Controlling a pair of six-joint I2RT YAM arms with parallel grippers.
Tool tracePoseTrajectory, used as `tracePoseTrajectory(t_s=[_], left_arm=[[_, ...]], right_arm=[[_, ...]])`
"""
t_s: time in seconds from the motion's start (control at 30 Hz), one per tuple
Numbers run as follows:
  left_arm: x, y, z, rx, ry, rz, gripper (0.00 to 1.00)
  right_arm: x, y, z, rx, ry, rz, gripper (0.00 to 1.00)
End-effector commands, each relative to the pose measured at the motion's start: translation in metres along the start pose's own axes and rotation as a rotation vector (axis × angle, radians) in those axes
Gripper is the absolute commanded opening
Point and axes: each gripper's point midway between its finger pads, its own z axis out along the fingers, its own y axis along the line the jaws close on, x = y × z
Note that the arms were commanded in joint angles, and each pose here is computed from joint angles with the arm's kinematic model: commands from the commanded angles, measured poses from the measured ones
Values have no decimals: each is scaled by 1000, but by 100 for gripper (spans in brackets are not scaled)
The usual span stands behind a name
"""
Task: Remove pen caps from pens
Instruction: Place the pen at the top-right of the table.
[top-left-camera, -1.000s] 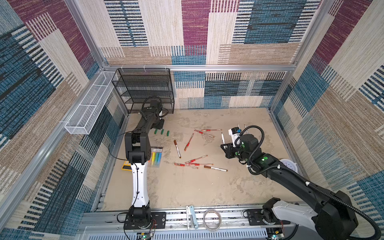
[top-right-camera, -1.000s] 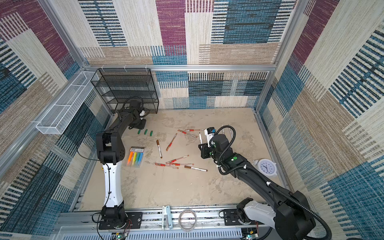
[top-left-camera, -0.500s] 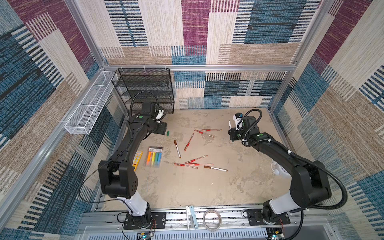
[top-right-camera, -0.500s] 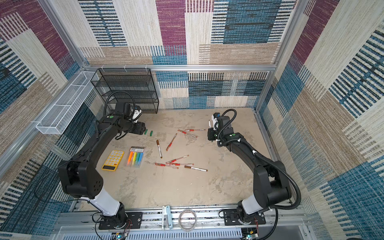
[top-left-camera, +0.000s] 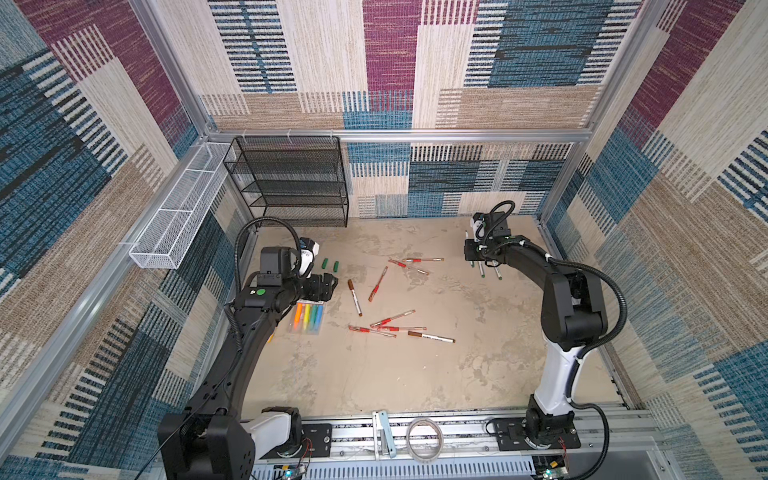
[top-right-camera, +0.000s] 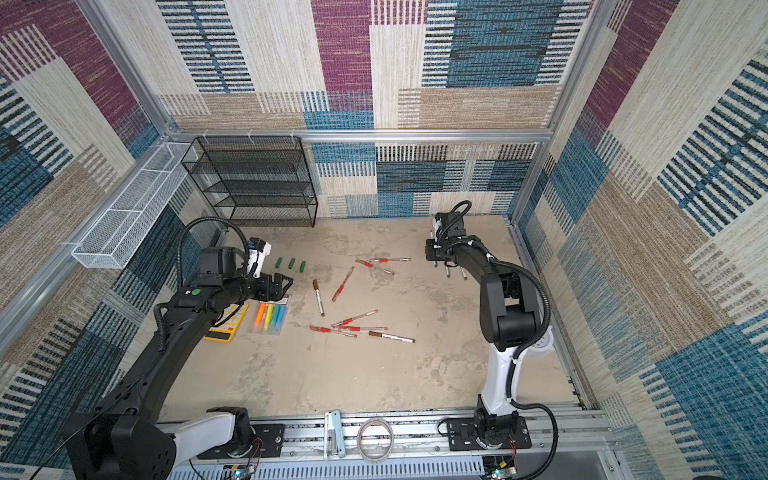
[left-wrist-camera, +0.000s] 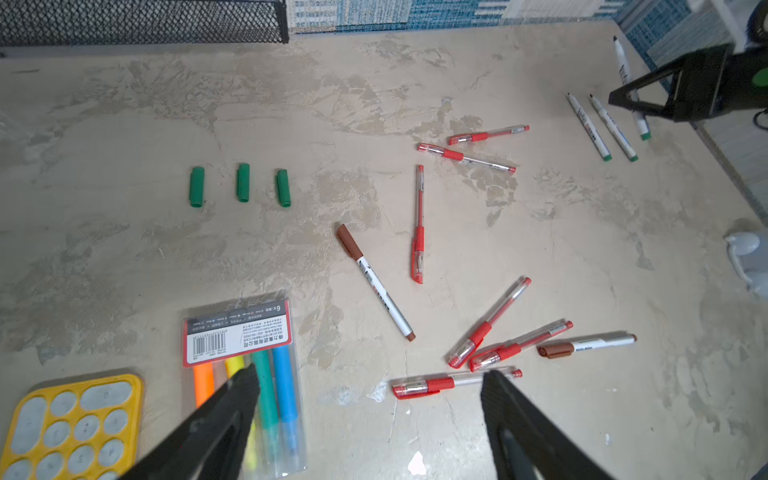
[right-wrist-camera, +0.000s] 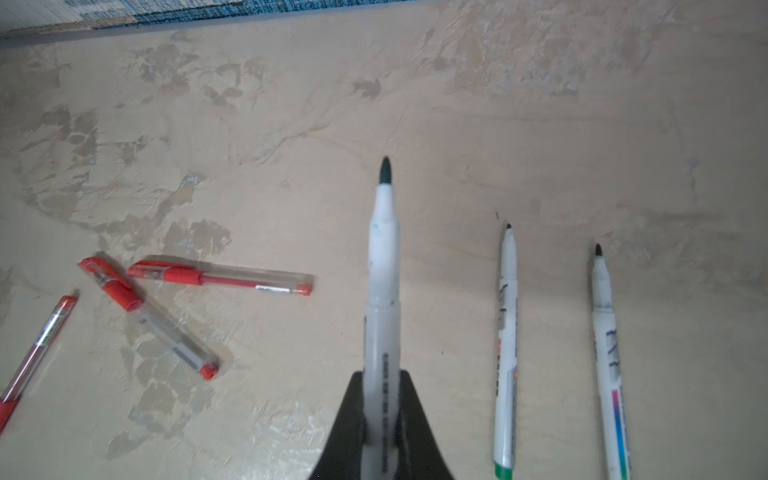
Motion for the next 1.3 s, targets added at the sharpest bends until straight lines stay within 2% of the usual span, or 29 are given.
tracePoseTrajectory(t_s=[0.0,0.27,0.47,0.57,0.67,0.8,1.1,1.27], left_arm=[[-19,-4,-5,45,-84,-51,89],[-21,-1,-11,38,-102,-42,89],[-23,3,-14,30,-106,-57,89],[-22,4,-12,28,-110,-52,89],[-24,5,-14,28,-110,-64,89],[-24,5,-15,28,-117,-58,89],[-23,7,-15,19,-120,-61,89],[-25,7,-17,23,-125,-62,89]], right_arm=[[3,-4,15,6,46,-10,1],[18,-16,45,57,127,0,2],[39,-27,54,106,177,22,2],[43,-33,56,130,183,19,4],[49,-35,57,143,200,23,10],[47,-37,58,148,191,7,17],[32,-33,47,144,167,6,22],[9,-21,22,102,119,6,27]])
